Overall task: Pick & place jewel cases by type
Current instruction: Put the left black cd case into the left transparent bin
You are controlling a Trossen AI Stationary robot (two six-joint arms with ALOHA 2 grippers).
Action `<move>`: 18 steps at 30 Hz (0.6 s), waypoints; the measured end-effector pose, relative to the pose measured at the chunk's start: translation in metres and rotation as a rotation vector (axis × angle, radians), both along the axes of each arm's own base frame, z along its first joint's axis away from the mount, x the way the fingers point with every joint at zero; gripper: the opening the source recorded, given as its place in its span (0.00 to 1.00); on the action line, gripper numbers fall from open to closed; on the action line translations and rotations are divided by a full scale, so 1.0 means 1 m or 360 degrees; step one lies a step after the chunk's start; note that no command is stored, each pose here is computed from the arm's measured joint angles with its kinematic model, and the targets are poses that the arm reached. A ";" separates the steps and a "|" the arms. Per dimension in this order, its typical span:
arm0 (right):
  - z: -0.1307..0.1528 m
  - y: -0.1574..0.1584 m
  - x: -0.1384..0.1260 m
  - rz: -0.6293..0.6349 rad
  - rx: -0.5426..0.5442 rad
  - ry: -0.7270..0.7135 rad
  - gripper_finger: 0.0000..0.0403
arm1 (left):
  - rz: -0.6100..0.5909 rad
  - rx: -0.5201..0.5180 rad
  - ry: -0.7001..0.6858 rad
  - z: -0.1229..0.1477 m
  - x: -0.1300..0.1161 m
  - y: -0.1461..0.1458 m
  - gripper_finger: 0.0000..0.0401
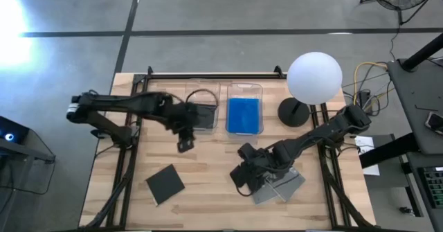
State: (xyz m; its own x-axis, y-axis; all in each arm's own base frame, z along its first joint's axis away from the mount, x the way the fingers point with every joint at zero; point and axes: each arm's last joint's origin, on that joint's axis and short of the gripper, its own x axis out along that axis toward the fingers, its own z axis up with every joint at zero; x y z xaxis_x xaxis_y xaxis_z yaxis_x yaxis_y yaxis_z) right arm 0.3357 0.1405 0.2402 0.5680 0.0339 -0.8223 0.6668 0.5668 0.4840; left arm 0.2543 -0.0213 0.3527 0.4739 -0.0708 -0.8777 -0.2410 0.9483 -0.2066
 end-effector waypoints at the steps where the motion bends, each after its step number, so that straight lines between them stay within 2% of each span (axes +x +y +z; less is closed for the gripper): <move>1: -0.001 0.001 0.000 0.0016 0.0009 0.0005 0.57 | -0.0001 -0.0020 0.0030 -0.004 -0.005 -0.005 0.36; 6: -0.005 0.001 0.001 0.0035 0.0032 -0.0031 0.57 | -0.0076 -0.0095 0.0140 -0.024 -0.031 -0.041 0.36; 12: -0.004 0.001 0.010 0.0139 0.0086 -0.0211 0.57 | -0.0198 -0.0137 0.0306 -0.050 -0.061 -0.087 0.36; 15: -0.008 0.001 0.017 0.0220 0.0180 -0.0310 0.57 | -0.0170 -0.0149 0.0423 -0.066 -0.076 -0.103 0.36; 18: -0.022 0.002 0.025 0.0284 0.0265 -0.0301 0.57 | -0.0105 -0.0141 0.0539 -0.086 -0.091 -0.115 0.36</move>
